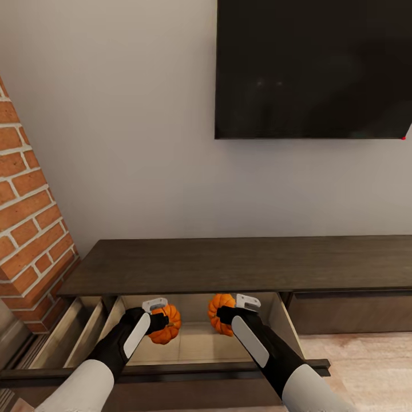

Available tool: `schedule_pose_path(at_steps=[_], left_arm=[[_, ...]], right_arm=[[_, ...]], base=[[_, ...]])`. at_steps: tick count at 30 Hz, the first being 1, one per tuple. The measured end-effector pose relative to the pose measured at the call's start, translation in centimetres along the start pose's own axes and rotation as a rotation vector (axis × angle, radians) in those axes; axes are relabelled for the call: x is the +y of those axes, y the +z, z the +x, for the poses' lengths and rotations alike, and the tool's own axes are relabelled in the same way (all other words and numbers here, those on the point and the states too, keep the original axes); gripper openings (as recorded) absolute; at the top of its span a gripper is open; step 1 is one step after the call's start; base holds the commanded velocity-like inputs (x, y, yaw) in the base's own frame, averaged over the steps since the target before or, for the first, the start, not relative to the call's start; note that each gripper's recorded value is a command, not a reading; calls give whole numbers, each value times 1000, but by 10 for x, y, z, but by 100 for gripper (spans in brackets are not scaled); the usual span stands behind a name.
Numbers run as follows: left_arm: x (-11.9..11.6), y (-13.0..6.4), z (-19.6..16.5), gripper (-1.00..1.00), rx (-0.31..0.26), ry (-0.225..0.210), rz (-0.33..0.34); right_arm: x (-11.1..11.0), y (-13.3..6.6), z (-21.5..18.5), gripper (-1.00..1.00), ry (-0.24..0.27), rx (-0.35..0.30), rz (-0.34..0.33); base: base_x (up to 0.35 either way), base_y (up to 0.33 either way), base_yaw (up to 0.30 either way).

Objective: Place each of the two pumpkins and all three candles from the living room inside a cabinet in the living room (use any cabinet), then make sure every cabinet is closed, and position the cauldron so it is next to a table in the living room.

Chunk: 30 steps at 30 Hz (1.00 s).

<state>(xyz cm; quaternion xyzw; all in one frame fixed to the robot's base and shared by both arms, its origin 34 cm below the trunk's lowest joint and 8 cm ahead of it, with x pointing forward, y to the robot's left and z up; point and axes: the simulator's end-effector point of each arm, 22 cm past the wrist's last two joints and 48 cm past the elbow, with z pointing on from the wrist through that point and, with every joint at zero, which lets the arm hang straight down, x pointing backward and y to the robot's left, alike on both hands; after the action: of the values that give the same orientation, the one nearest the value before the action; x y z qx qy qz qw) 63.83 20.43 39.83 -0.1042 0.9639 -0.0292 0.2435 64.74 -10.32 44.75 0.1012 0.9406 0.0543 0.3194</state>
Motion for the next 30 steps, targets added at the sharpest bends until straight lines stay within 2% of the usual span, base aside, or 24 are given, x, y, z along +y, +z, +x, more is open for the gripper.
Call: schedule_pose_path(at_steps=[11, 30], left_arm=[[0, 1, -6, -100, -28, -11, -1], [10, 33, 22, -100, -32, -8, -5]], right_arm=[[-12, 9, 5, -100, -9, 24, 30], [-22, 35, 37, -100, -11, 21, 35]], base=[[0, 0, 0], [0, 0, 0]])
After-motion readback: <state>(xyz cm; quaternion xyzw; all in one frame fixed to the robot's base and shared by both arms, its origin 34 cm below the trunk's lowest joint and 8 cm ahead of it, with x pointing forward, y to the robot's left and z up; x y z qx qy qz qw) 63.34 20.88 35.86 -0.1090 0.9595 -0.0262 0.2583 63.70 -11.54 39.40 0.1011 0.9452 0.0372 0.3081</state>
